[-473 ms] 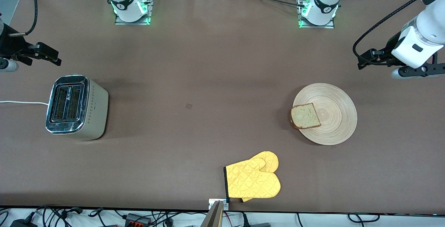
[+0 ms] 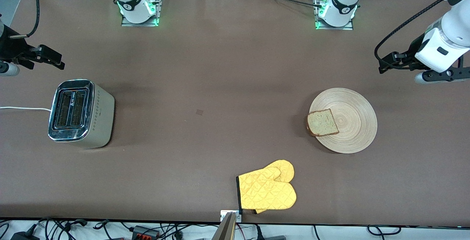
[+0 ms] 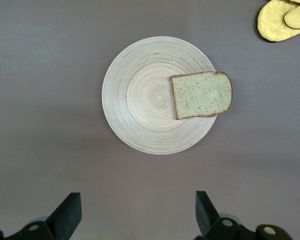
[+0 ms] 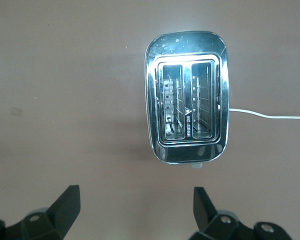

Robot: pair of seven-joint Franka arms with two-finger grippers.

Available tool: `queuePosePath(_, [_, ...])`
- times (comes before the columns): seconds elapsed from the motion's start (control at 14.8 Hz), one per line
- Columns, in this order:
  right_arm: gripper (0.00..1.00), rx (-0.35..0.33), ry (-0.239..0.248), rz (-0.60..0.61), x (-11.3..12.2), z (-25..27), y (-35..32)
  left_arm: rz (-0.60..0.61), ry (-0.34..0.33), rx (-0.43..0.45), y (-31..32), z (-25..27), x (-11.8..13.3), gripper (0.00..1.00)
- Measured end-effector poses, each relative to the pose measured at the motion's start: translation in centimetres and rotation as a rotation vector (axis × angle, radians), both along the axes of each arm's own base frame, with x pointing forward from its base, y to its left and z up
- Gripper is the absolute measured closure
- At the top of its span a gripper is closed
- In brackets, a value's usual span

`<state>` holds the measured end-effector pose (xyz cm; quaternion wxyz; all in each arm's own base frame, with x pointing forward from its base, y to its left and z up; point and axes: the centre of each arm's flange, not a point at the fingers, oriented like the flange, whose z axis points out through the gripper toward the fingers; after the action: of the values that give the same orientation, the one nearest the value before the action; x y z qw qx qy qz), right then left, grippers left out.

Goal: Move plate and put bread in toaster
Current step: 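Move the right gripper above the toaster while the left gripper reaches the plate, then push the wooden plate with the left gripper toward the toaster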

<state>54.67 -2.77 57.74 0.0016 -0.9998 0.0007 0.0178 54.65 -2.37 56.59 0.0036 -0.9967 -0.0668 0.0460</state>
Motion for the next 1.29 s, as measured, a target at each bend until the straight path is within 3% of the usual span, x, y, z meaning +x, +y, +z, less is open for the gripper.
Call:
queuePosePath(0.27, [0.0, 0.002, 0.03, 0.026, 0.5, -1.6, 1.4, 0.077, 0.032, -0.096, 4.1, -1.8, 0.8, 0.0])
queuePosePath(0.54, [0.0, 0.013, 0.075, 0.084, 2.1, -5.3, 5.5, 0.006, 0.064, -0.214, 11.9, -5.9, 1.7, 0.0])
queuePosePath(0.74, [0.0, 0.017, 0.082, 0.099, 2.8, -6.8, 7.1, -0.053, 0.1, -0.265, 15.4, -9.6, 2.4, 0.0])
queuePosePath(0.95, [0.0, 0.017, 0.078, 0.097, 2.7, -6.6, 7.0, -0.13, 0.112, -0.401, 20.1, -15.5, 3.1, 0.0])
queuePosePath(1.29, [0.0, 0.018, 0.077, 0.097, 2.7, -6.6, 7.0, -0.116, 0.142, -0.645, 24.2, -29.7, 4.9, 0.0])
